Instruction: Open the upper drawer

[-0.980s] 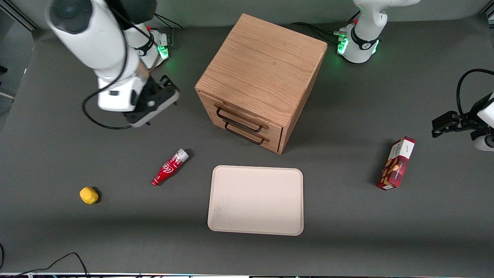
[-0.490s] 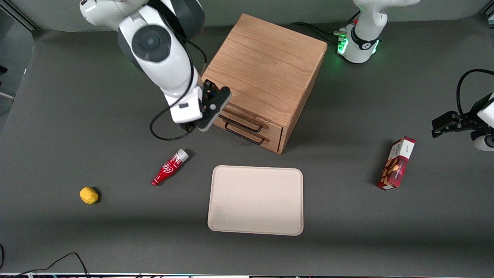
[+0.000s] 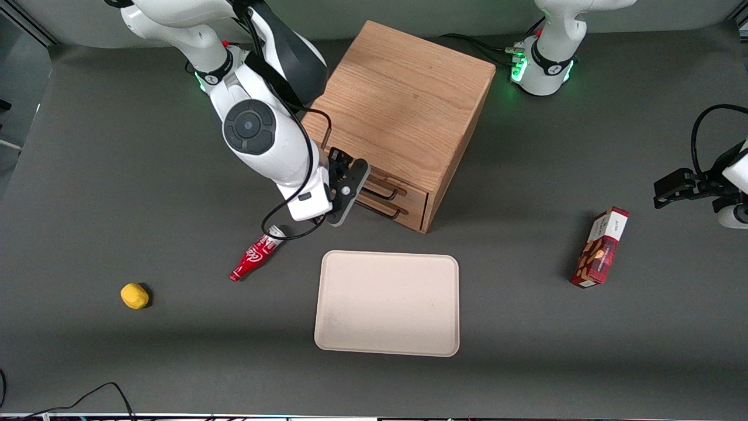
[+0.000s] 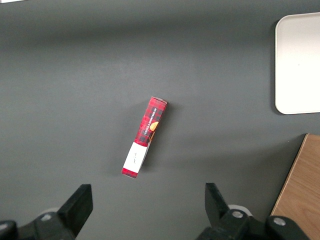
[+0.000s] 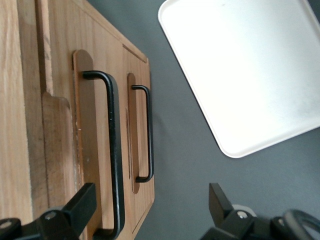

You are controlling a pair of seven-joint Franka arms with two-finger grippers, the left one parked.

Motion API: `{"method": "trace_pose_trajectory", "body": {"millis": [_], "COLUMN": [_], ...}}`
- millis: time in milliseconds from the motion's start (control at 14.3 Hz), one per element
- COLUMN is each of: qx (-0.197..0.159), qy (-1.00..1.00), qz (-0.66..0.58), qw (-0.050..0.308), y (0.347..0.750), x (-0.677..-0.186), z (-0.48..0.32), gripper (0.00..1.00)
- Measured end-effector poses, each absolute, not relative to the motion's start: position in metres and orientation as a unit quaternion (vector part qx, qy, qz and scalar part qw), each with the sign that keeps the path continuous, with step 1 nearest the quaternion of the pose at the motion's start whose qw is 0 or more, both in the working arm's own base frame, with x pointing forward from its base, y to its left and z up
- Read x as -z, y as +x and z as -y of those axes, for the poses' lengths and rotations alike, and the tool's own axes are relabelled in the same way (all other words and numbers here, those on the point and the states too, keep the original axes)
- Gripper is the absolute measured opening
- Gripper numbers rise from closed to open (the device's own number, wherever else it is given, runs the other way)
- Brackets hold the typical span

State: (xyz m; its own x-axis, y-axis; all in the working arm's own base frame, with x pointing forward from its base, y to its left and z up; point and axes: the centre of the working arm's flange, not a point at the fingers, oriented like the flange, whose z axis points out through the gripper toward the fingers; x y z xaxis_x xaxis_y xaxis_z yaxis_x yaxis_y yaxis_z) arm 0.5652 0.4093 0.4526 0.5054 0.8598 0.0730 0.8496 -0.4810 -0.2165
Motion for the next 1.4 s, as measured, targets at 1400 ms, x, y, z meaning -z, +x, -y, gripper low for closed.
{"method": "trace_pose_trajectory", "body": {"millis": [1400], "qx": [0.014], "qy": [-0.843], "qz": [0.526], "qw": [0.111], "y": [0.613], "x": [-0.401], "z": [-0.392], "gripper": [1.0]}}
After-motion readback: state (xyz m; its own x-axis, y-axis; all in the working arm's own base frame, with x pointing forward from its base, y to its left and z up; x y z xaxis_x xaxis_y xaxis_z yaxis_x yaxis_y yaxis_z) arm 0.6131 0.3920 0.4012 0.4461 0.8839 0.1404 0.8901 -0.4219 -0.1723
